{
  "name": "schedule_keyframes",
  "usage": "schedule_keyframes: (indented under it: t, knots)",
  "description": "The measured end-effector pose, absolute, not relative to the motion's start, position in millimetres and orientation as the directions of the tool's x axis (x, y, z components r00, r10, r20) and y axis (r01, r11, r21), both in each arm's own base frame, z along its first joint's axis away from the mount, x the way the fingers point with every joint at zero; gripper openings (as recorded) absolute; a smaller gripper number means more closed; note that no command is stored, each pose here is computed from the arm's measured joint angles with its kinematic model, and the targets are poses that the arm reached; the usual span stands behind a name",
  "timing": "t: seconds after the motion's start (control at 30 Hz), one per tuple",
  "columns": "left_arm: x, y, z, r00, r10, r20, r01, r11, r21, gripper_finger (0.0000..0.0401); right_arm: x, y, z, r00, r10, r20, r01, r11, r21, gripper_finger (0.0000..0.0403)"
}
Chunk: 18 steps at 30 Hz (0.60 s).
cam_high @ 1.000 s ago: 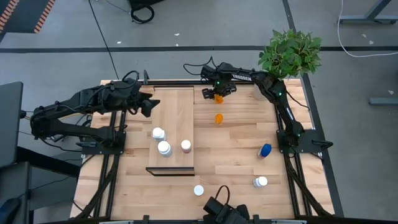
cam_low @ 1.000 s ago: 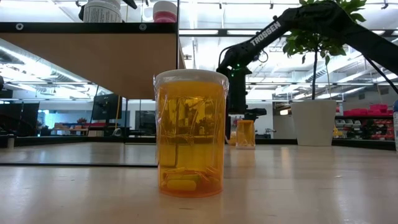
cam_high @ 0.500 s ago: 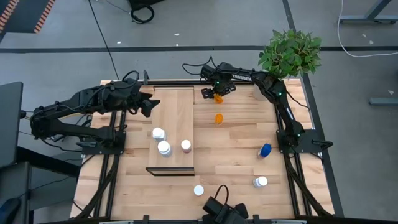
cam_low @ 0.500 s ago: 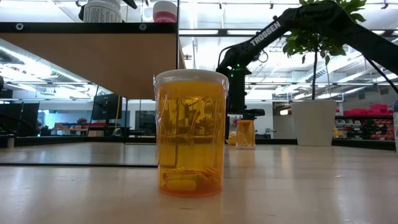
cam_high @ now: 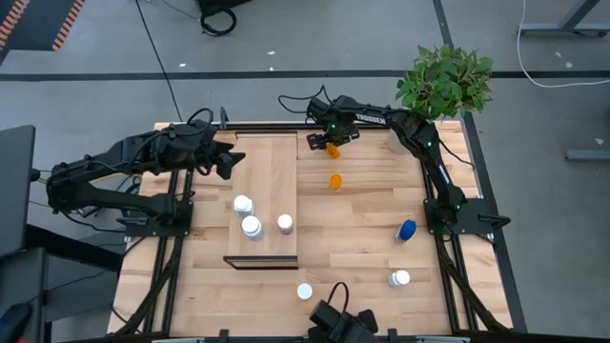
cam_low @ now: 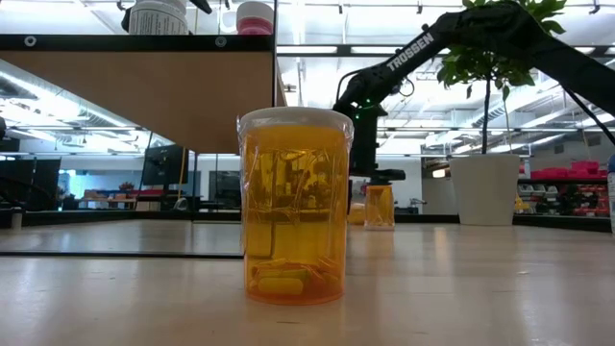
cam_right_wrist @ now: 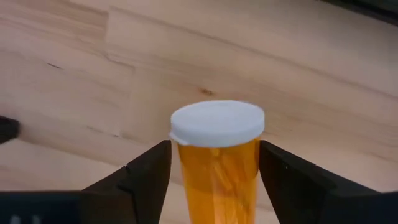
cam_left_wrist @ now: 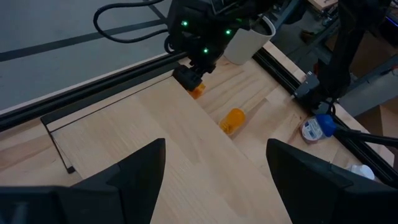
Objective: Pick and place medicine bottles onto shelf by color
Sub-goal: Put the top orange pill bottle on the shelf
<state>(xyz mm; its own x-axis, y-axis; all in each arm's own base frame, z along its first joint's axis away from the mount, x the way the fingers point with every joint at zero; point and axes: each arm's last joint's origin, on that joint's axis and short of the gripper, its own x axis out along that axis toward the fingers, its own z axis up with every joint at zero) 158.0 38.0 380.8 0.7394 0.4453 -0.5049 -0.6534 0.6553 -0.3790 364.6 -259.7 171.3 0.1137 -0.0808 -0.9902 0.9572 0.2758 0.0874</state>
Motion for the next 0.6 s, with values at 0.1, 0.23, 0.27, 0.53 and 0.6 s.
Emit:
schedule_keyframes:
  t: [0.1,0.23,0.27,0.53,0.6]
  knots:
    - [158.0,38.0,380.8,0.74,0.445,-0.505,-0.653,0.655,-0.38,0.0286,364.8,-259.8,171.3,0.116,-0.082,-0.99,0.957,0.276,0.089,0.0229]
    - [158.0,38.0,380.8,0.74,0.445,-0.505,-0.653,0.655,-0.38,0.0286,364.8,-259.8,171.3,0.116,-0.082,-0.99,0.95,0.3,0.086,0.0215]
    - [158.0,38.0,380.8,0.74,0.445,-0.505,-0.653,0.655,-0.38,0.0286,364.8,-259.8,171.3,0.116,-0.082,-0.99,0.948,0.307,0.086,0.0212]
    - [158.0,38.0,380.8,0.74,0.445,-0.505,-0.653,0.655,-0.38,0.0286,364.8,-259.6,171.3,0.117,-0.077,-0.99,0.934,0.347,0.084,0.0203]
    - [158.0,38.0,380.8,0.74,0.445,-0.505,-0.653,0.655,-0.38,0.0286,364.5,-258.9,171.2,0.124,-0.056,-0.991,0.93,0.354,0.097,0.0203]
